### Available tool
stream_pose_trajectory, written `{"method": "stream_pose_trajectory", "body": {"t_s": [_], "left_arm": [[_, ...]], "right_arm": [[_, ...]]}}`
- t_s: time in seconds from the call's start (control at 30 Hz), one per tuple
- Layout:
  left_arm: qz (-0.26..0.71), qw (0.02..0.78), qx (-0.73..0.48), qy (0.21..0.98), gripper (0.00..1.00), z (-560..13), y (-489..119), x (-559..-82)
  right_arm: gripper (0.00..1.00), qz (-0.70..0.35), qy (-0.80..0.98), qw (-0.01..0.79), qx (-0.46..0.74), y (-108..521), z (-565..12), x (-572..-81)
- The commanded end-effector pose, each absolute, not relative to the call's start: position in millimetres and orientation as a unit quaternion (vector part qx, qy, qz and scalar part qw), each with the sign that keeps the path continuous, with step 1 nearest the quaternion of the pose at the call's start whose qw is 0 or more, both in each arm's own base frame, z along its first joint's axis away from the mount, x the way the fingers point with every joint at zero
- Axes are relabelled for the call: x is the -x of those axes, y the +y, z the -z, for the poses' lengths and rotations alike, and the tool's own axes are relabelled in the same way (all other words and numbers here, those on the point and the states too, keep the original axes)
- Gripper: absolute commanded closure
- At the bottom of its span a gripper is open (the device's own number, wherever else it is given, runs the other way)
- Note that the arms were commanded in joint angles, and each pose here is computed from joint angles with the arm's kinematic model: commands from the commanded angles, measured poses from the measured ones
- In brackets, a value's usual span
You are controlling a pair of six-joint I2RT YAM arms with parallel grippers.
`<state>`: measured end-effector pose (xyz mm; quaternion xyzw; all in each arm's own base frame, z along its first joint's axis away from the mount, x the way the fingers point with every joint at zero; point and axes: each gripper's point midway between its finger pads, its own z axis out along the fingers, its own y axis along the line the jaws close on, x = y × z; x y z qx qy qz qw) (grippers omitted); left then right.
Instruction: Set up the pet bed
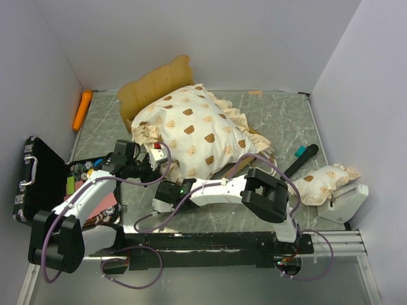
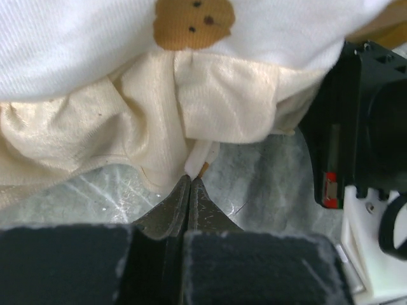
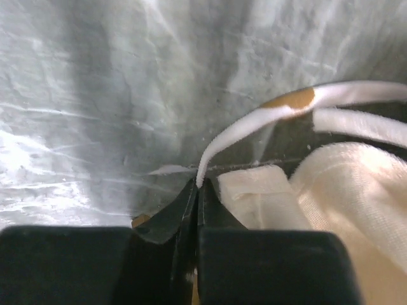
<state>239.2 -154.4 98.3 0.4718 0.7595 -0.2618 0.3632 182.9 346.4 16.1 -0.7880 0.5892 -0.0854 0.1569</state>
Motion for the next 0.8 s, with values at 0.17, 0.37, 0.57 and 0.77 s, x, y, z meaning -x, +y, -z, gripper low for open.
{"method": "stream_pose_trajectory", "body": {"t_s": [0.17, 0.37, 0.57, 0.77], "left_arm": [[0.284, 0.377, -0.488, 0.734, 0.99, -121.1, -162.5, -240.2], [0.292, 0.338, -0.498, 0.744, 0.99, -125.3, -156.4, -221.0], [0.307, 0.319, -0.528, 0.724, 0.99, -118.9, -155.8, -201.1], [0.313, 0.299, -0.597, 0.676, 0.99, -120.3, -158.7, -161.4]], "right_arm": [[1.00, -0.097, 0.614, 0.227, 0.750, 344.0, -69.6, -146.8], [1.00, -0.345, 0.548, 0.297, 0.702, 365.1, -141.8, -101.6], [1.00, -0.461, 0.547, 0.343, 0.609, 358.2, -170.6, -126.8], [1.00, -0.521, 0.538, 0.380, 0.542, 360.7, -195.8, -144.5]]}}
